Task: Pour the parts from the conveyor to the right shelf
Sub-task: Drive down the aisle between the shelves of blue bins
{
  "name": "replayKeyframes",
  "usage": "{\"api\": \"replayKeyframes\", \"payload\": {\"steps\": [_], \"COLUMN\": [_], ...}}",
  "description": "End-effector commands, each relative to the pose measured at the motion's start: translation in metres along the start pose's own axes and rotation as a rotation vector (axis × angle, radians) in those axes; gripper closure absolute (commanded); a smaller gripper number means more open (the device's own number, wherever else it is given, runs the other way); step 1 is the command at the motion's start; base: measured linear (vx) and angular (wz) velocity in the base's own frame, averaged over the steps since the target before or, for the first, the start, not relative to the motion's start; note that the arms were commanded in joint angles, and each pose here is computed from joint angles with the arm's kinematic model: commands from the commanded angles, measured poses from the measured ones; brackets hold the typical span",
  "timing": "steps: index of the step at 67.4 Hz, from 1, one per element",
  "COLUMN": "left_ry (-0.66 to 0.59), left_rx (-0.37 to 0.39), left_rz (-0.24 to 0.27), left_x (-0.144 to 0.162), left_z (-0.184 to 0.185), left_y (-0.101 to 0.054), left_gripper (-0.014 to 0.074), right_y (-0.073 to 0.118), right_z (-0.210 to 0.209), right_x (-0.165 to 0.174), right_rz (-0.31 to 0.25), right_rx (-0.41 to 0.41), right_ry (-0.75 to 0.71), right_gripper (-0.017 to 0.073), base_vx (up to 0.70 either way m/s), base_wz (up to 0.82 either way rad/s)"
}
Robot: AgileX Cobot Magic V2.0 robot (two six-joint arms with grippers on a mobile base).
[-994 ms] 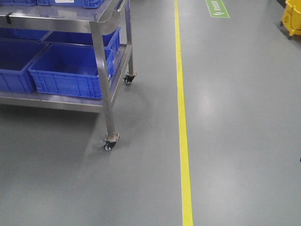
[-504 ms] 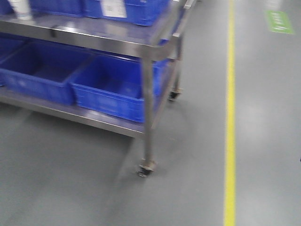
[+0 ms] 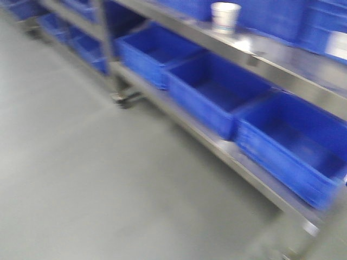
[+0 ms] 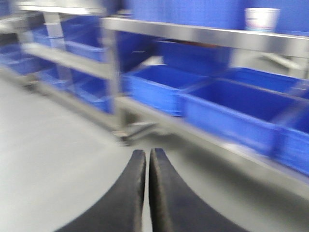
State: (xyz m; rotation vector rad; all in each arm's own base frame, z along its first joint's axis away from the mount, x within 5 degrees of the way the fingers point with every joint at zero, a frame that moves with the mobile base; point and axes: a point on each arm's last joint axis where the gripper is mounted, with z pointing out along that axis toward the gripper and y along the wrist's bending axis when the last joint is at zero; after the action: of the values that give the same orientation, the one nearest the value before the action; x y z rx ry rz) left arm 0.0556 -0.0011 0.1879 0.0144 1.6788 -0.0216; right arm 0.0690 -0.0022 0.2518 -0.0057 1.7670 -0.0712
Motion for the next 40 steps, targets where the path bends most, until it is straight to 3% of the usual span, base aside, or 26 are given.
{"api": "replayKeyframes", "payload": {"steps": [1, 40], "left_ry": [-0.095, -0.095], "left_rx": [0.008, 0.008], "left_rz": [-0.008, -0.008], "left_x": [-0.0130, -0.0130], "left_z": [-0.0021, -0.0021], "left_y": [-0.0006, -0.0006], "left_gripper": [0.0600, 0.0600], "right_y": [-0.0021, -0.0021], "right_z": [-0.0020, -0.0020], "right_x": [-0.0165, -0.0165], "right_rz": [-0.011, -0.011], "right_rx": [0.019, 0.019], "right_ry": [-0.099, -0.099], "right_gripper": [0.0564, 0.0564], "base_vx": [0.26, 0.20], "base_wz": [1.02, 0.88]}}
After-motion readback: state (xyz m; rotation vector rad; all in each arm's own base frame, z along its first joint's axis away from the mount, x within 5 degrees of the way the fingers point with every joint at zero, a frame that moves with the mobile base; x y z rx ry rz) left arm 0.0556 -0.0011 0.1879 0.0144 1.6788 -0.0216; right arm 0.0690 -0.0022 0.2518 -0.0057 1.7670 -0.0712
